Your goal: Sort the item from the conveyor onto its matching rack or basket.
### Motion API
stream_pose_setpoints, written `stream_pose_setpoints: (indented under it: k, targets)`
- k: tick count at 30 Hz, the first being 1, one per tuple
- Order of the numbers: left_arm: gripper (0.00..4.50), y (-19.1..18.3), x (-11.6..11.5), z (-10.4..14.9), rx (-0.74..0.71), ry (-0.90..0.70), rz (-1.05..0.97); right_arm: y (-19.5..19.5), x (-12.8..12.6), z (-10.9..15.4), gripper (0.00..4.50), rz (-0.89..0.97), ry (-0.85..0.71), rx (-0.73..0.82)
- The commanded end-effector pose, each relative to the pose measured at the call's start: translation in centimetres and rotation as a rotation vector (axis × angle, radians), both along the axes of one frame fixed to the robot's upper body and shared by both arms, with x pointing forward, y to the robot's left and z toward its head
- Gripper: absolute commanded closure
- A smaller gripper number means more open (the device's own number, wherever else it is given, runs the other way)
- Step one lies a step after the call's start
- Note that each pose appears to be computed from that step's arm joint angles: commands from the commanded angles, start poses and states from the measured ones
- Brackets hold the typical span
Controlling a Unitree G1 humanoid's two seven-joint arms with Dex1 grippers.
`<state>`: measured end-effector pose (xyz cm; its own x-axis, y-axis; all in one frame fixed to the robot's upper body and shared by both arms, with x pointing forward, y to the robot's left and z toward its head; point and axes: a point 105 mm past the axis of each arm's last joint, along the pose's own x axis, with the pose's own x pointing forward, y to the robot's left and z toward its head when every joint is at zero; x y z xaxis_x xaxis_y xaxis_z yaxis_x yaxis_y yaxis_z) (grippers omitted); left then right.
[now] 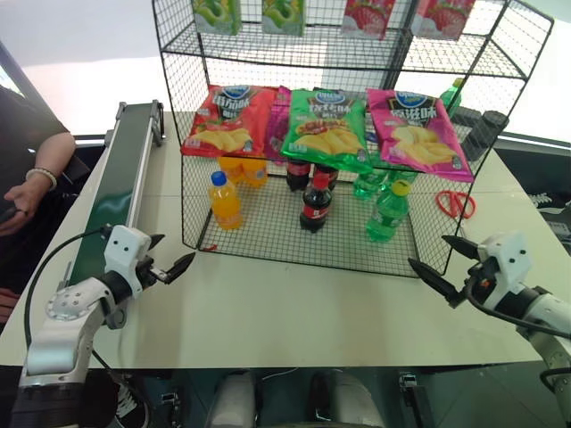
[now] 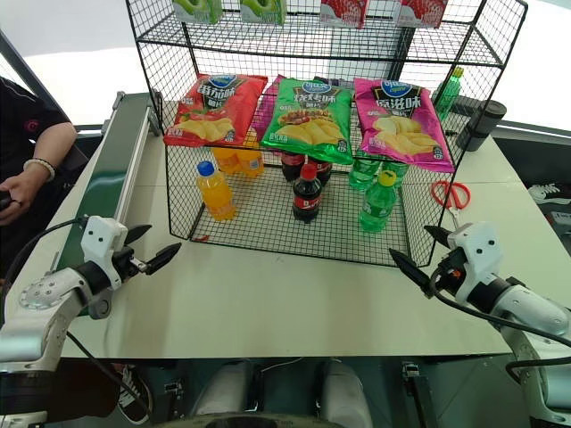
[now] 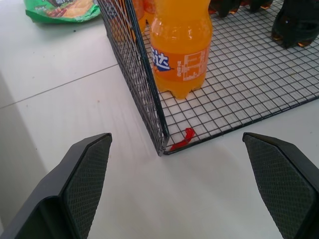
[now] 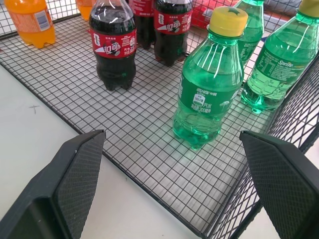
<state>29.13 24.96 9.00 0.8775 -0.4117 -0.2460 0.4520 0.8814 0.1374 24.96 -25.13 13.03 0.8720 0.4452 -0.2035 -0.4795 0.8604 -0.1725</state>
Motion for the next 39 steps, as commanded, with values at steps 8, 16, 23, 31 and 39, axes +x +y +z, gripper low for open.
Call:
stream_pose_setpoints:
  k: [8,16,23,31,39]
  targets:
    - [0.00,-0.6,0.0,1.4,-0.015,-0.049,-0.013,-0.1,-0.1,0.4,0.02,0.007,-0.023,0.021]
    - [0.00,-0.3,0.7,1.7,0.001,-0.069,0.013,-0.1,0.0,0.2,0.02,0.006,-0.029,0.021]
    - [0.00,-0.2,1.2,2.0,-0.021,-0.108,0.034,-0.4,0.2,-0.2,0.02,-0.006,-0.041,0.026]
    - [0.00,-0.5,1.1,2.1,-0.022,-0.124,0.024,-0.7,0.4,-0.8,0.02,-0.007,-0.043,0.034]
    - [0.00,-0.8,0.8,1.7,-0.032,-0.122,0.016,-0.9,0.6,-1.3,0.02,0.000,-0.037,0.047]
